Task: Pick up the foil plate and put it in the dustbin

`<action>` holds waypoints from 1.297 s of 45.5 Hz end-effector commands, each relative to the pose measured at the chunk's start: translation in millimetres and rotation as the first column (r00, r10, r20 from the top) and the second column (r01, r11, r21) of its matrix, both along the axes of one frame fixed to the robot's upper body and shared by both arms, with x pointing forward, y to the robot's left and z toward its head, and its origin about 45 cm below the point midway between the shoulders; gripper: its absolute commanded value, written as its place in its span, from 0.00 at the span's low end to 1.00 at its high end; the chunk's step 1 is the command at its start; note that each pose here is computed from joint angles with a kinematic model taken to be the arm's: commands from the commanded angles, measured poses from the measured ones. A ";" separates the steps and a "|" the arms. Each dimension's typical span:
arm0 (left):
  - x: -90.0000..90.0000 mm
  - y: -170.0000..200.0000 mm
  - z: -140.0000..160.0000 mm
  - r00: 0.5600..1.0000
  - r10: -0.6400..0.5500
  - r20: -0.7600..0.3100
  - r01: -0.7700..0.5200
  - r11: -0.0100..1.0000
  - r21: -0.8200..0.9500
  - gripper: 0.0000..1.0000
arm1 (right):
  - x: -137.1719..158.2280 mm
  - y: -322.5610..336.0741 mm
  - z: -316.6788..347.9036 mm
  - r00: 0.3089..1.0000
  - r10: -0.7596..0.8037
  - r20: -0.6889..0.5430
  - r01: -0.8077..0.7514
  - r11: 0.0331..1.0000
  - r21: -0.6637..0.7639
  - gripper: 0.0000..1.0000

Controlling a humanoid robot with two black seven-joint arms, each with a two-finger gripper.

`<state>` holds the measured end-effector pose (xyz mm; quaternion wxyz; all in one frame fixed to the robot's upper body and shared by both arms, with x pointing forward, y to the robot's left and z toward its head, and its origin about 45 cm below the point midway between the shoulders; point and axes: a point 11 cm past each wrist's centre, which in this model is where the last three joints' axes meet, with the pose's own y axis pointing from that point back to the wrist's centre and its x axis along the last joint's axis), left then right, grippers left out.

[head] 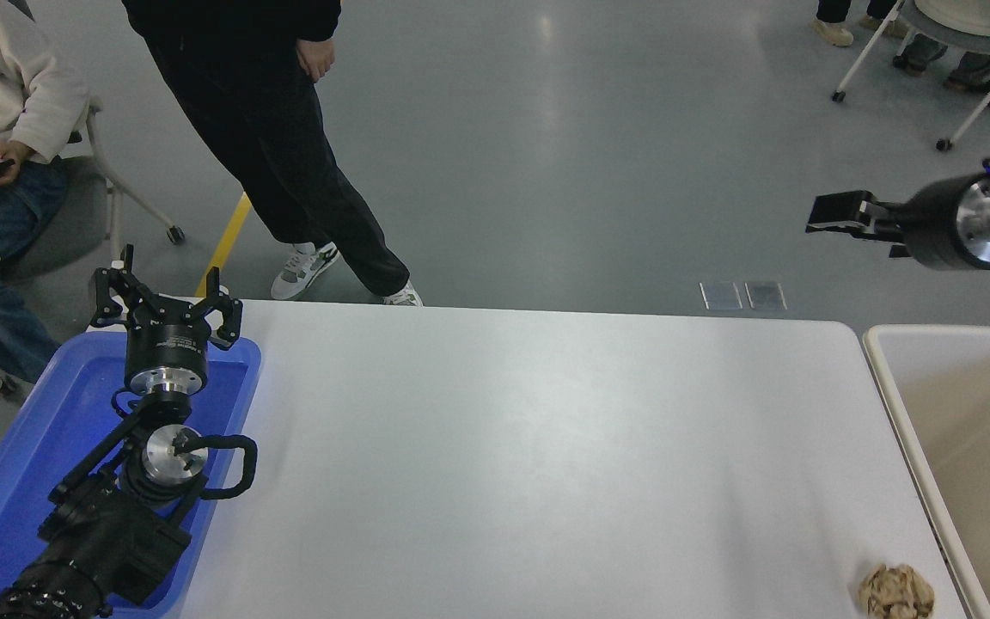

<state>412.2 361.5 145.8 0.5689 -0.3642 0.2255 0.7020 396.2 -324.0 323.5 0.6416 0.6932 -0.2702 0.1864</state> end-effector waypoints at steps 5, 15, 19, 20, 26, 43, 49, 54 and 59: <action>0.0 0.0 0.0 1.000 0.000 0.000 0.000 1.000 0.000 0.99 | -23.2 55.3 -25.2 0.976 0.164 -0.145 -0.176 0.981 -0.076 1.00; 0.0 -0.1 -0.1 1.000 -0.001 -0.001 0.001 1.000 0.000 0.99 | -38.8 72.7 -37.9 0.941 0.218 -0.260 -0.249 0.964 -0.095 1.00; 0.0 0.0 0.0 1.000 0.000 0.000 0.000 1.000 0.000 0.99 | -42.1 81.5 -42.2 0.929 0.231 -0.290 -0.270 0.957 -0.102 1.00; 0.0 0.0 0.0 1.000 0.000 0.000 0.000 1.000 0.000 0.99 | -42.5 83.5 -42.8 0.928 0.226 -0.295 -0.265 0.959 -0.097 1.00; 0.0 0.0 0.0 1.000 0.000 0.000 0.000 1.000 0.000 0.99 | -49.5 89.1 -46.6 0.914 0.201 -0.354 -0.240 0.968 -0.071 1.00; 0.0 -0.1 -0.1 1.000 -0.001 -0.001 0.001 1.000 0.000 0.99 | -58.4 85.7 -35.2 0.873 0.171 -0.456 -0.226 0.972 -0.067 1.00; 0.0 -0.1 -0.1 1.000 -0.001 -0.001 0.001 1.000 0.000 0.99 | -59.5 89.1 -26.0 0.864 0.169 -0.475 -0.220 0.974 -0.053 1.00; 0.0 0.0 0.0 1.000 0.000 0.000 0.000 1.000 0.000 0.99 | -63.1 91.9 -18.5 0.842 0.179 -0.509 -0.231 0.972 -0.039 1.00; 0.0 0.0 0.0 1.000 0.000 0.000 0.000 1.000 0.000 0.99 | -62.5 94.5 -13.4 0.842 0.184 -0.506 -0.230 0.973 -0.029 1.00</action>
